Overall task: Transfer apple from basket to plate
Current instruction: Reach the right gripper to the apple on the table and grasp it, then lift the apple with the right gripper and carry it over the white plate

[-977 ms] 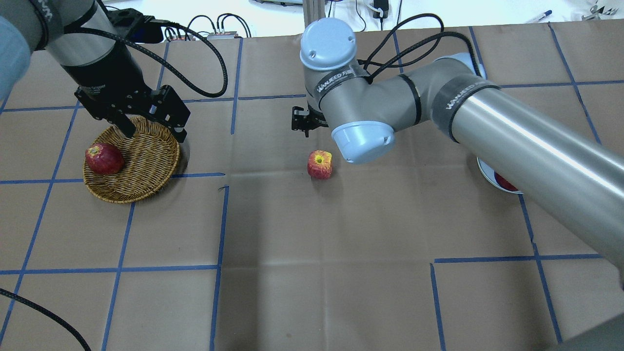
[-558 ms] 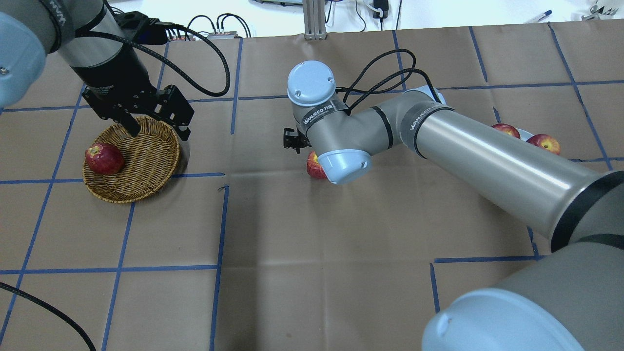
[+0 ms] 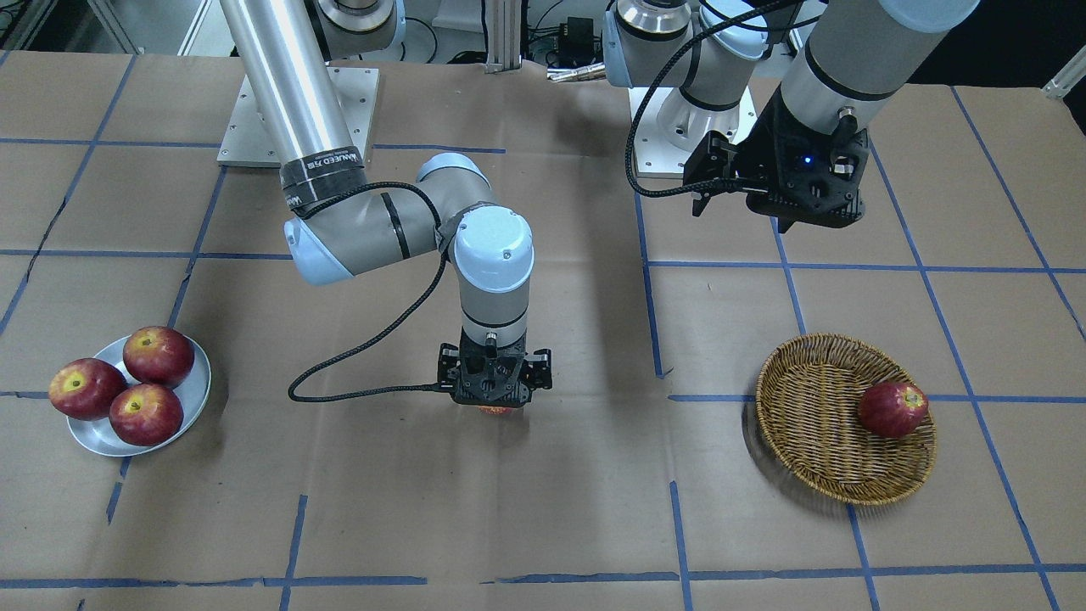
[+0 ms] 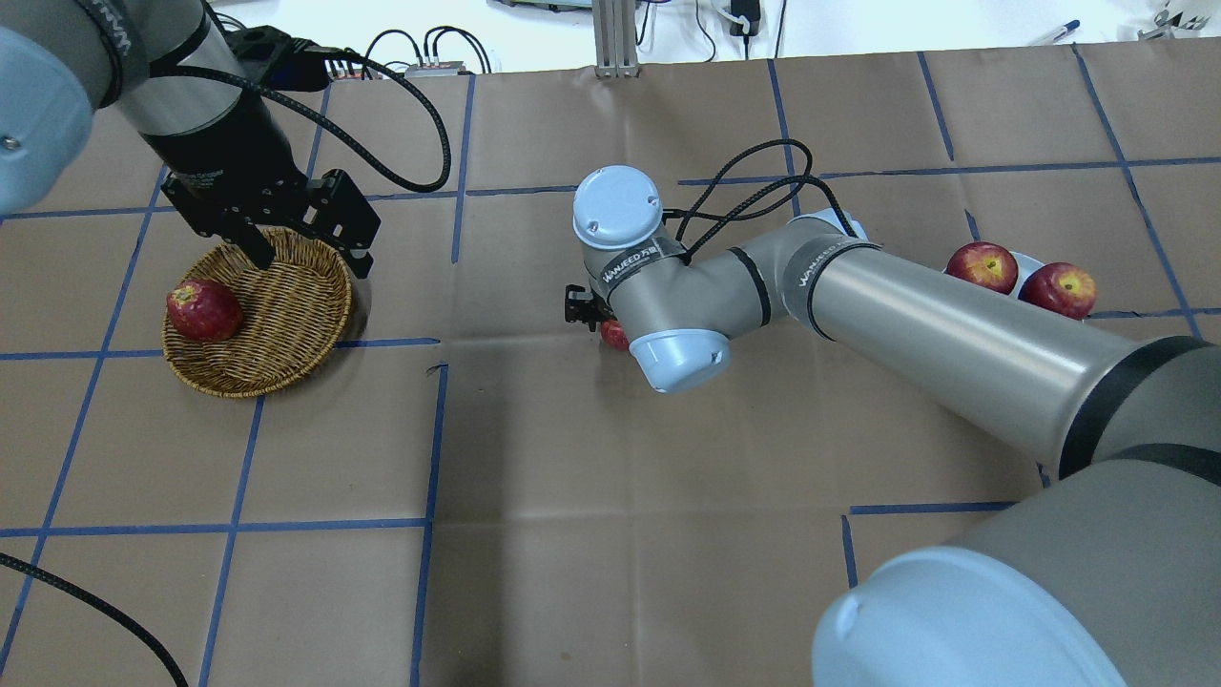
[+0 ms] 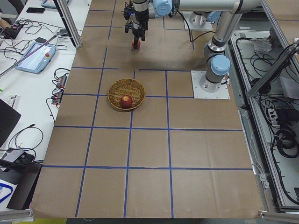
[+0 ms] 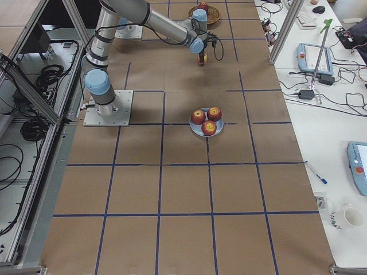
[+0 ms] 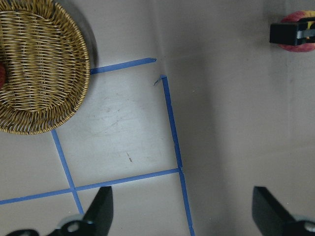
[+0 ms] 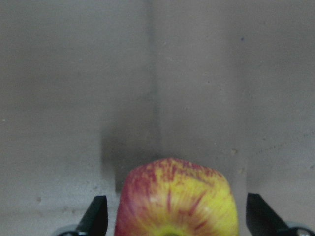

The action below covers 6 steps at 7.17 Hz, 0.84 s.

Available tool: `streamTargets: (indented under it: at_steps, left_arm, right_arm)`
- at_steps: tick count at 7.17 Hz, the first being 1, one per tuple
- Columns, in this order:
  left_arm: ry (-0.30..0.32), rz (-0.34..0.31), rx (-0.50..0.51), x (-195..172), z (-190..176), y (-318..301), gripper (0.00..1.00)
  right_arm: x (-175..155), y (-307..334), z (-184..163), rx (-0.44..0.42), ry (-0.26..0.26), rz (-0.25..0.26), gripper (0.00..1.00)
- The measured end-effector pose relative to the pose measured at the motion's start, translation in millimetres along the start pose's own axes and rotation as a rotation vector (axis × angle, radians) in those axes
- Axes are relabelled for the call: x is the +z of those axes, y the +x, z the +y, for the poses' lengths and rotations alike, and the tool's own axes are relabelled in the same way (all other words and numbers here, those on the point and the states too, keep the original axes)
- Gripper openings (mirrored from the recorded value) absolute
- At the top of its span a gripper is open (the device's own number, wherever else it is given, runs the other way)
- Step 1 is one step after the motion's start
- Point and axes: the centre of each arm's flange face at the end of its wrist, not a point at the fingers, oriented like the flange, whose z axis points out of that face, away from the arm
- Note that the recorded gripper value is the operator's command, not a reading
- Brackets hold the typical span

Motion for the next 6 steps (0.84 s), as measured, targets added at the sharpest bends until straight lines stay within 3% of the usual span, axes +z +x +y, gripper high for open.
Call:
streamTargets:
  at_steps: [1,3,6]
  left_arm:
    - [0.000,-0.001,0.000,0.0,0.1,0.0,0.99]
    - [-0.001,-0.001,0.000,0.2,0.1,-0.1,0.99]
    - [0.000,-0.001,0.000,0.0,0.2,-0.1,0.99]
  right_arm:
    - [-0.7,0.3,0.5,0.001,0.000,-0.001,0.43]
    - [-11.2,1.2,-4.6,0.007,0.016,-0.011,0.42]
    - [-86.6,44.0,-35.3,0.055,0.074,-0.023,0.43]
